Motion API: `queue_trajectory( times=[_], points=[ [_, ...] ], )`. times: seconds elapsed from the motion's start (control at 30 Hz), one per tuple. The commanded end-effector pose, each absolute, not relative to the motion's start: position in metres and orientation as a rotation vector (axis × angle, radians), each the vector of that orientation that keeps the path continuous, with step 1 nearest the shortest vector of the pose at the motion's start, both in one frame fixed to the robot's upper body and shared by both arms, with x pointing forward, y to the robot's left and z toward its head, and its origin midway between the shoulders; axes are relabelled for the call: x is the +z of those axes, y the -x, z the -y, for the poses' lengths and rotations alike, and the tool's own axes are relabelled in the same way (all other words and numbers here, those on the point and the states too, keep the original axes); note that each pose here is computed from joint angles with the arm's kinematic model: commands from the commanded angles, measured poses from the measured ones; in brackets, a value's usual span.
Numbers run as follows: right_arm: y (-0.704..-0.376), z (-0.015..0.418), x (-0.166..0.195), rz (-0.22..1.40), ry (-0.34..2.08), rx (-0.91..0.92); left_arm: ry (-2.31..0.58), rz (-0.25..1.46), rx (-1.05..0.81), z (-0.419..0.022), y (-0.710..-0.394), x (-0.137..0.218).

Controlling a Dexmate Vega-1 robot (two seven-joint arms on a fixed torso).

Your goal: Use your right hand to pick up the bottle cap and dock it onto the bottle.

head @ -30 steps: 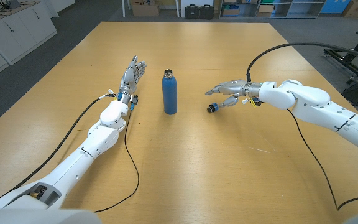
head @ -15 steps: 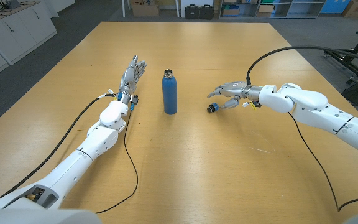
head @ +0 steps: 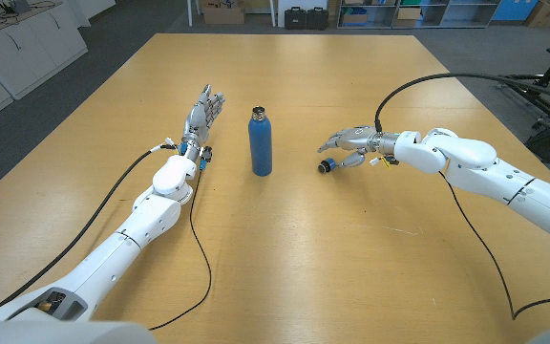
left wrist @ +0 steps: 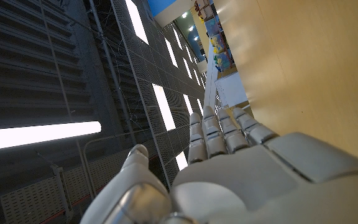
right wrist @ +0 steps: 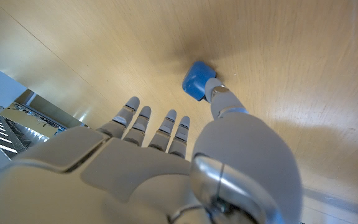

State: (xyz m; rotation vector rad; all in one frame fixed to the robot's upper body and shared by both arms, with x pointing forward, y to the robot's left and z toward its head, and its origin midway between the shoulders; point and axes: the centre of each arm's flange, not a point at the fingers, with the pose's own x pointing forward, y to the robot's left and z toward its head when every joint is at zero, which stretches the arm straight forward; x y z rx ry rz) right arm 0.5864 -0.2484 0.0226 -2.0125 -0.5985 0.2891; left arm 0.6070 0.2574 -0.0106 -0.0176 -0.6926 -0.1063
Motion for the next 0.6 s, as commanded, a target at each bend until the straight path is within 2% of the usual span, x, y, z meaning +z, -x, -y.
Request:
queue_trajectory(
  times=[0.03, 0.6],
  points=[
    [-0.5988, 0.2464, 0.0181, 0.537, 2.02, 0.28, 0.023, 0.685, -0.119, -0.255, -0.6091, -0.014],
    [-0.6026, 0.249, 0.0102, 0.523, 2.008, 0.278, 0.018, 0.685, -0.123, -0.2538, -0.608, -0.0141]
  ],
)
